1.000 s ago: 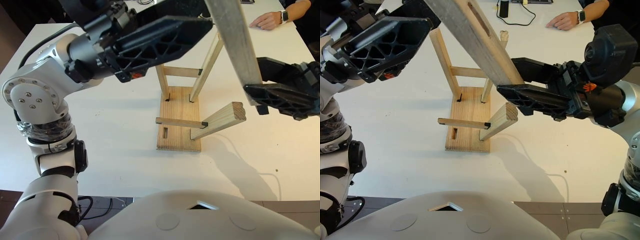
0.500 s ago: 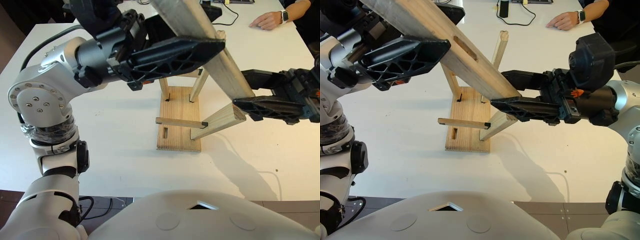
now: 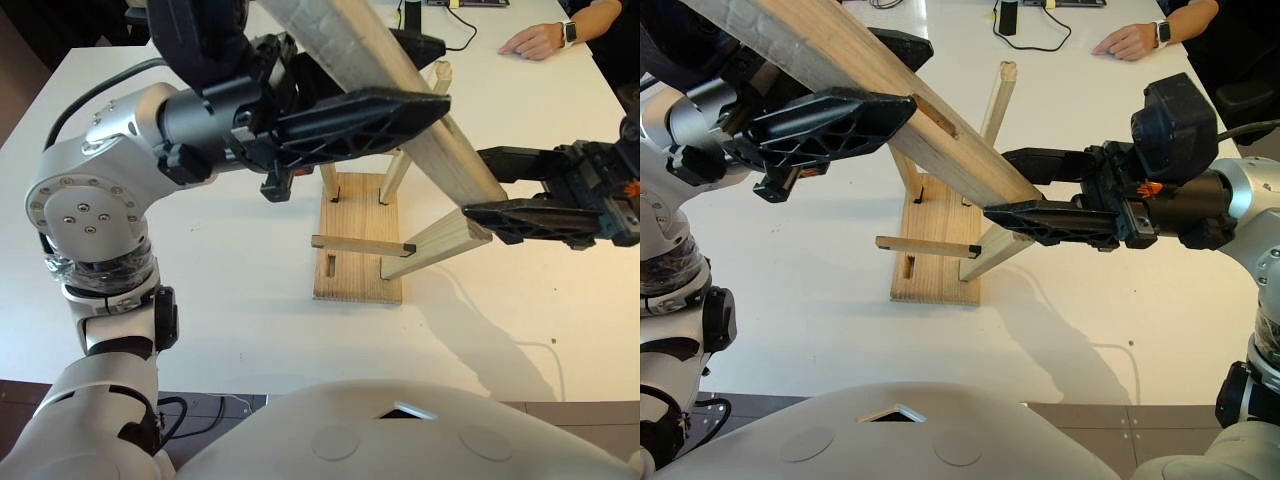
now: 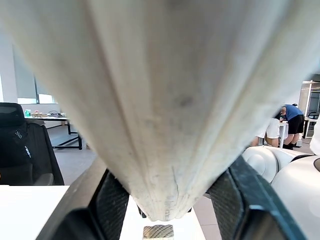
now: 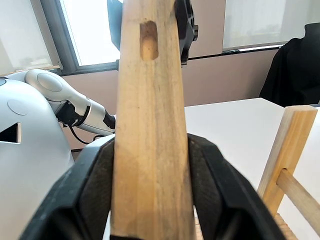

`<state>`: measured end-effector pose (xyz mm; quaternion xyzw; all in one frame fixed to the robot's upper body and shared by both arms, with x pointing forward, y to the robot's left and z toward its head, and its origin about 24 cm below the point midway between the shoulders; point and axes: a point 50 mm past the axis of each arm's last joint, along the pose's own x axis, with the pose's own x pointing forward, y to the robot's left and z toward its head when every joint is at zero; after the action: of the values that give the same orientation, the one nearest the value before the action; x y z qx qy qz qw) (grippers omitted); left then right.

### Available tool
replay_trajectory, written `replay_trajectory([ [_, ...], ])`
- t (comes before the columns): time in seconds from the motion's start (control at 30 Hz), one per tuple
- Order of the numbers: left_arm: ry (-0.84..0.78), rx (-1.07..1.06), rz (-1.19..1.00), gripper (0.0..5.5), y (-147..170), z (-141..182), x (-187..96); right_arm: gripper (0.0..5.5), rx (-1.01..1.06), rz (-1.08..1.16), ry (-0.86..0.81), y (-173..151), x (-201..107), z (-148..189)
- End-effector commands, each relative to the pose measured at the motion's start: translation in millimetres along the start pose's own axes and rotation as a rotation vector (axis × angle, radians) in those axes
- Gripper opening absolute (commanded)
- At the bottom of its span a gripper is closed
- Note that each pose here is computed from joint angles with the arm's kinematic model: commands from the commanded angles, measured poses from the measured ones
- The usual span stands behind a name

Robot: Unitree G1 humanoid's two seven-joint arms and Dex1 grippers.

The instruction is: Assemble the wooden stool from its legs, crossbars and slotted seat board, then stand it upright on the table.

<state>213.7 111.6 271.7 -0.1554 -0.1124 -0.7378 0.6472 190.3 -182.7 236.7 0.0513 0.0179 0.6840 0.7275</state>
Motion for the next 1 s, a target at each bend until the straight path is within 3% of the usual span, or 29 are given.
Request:
replay_trajectory([
  [0.03,-0.009,0.005,-0.016,2.09,0,1,4,2.02,-0.095,-0.079,0.016,-8,1,4],
  [0.07,-0.018,0.008,-0.013,2.08,1,2,5,2.39,-0.091,-0.078,0.013,-8,1,3],
  [0.27,-0.069,0.009,0.008,2.06,5,8,5,3.12,-0.078,-0.1,-0.002,-10,-3,1],
  [0.7,-0.019,0.149,0.249,2.04,34,35,-26,3.12,-0.054,-0.271,-0.07,-19,-30,-6],
  [1.0,0.297,0.178,0.393,2.04,33,23,-107,3.12,-0.061,-0.349,-0.078,-2,-43,-18],
])
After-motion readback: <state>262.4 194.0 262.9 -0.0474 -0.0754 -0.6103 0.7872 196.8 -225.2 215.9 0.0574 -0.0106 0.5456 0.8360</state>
